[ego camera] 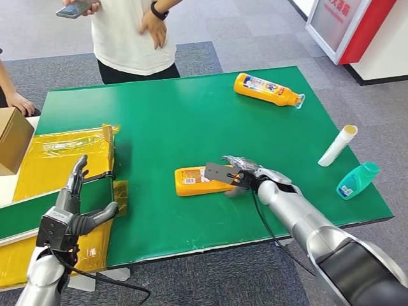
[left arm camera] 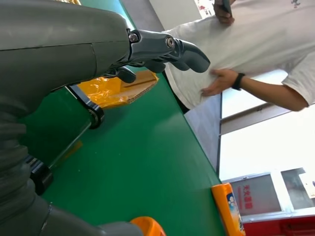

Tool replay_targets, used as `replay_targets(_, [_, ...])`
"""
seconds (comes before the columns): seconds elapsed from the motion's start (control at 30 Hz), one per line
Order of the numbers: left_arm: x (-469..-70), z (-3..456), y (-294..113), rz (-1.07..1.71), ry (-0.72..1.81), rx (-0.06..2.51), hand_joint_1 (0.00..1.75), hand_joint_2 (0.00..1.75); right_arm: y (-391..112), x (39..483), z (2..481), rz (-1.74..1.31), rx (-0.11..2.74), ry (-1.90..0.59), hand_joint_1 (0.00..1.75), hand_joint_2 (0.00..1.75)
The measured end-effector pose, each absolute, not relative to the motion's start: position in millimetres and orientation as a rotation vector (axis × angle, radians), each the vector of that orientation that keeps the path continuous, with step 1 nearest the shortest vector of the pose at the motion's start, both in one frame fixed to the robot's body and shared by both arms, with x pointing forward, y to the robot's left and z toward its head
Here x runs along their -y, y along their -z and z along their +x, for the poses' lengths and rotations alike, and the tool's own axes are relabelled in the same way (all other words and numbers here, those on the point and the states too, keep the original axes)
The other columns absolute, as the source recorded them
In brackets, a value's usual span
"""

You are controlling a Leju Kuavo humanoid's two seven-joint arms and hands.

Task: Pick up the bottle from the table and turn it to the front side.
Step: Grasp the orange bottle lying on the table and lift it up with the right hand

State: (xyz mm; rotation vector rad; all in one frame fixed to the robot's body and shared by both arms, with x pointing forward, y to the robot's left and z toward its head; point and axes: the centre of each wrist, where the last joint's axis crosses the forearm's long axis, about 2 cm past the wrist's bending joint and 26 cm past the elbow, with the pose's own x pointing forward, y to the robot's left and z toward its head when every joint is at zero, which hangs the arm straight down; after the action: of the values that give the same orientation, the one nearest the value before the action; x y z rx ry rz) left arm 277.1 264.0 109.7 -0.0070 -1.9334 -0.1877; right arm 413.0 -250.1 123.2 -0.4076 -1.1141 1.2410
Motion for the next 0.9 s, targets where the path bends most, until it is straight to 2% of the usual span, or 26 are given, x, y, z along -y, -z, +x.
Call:
replay_targets(0.03, [-263.6,277.1,-109.4,-0.008,0.189,1.933,0.00,1.75,-122.4,251.2,413.3,-0.411,1.108,-1.237,0.00,1.75])
replay_targets(0.17, [-262.9,277.0,-108.7,-0.010,0.191,1.930,0.00,1.75,-119.7,255.7,414.1,-0.416,1.081,-1.229,0.31,1.75])
replay_targets(0.33, [-262.5,277.3,-109.0,-0.011,0.192,1.931,0.00,1.75,-116.0,257.7,413.3,-0.414,1.057,-1.227,0.31,1.75])
replay_targets(0.47, [-262.2,277.5,-109.0,-0.012,0.193,1.931,0.00,1.75,-116.2,258.6,414.2,-0.416,1.051,-1.226,1.75,1.75])
replay_targets(0.9, [-262.1,276.6,-107.8,0.000,0.186,1.928,0.00,1.75,-118.3,258.7,415.8,-0.436,1.067,-1.266,1.75,1.75])
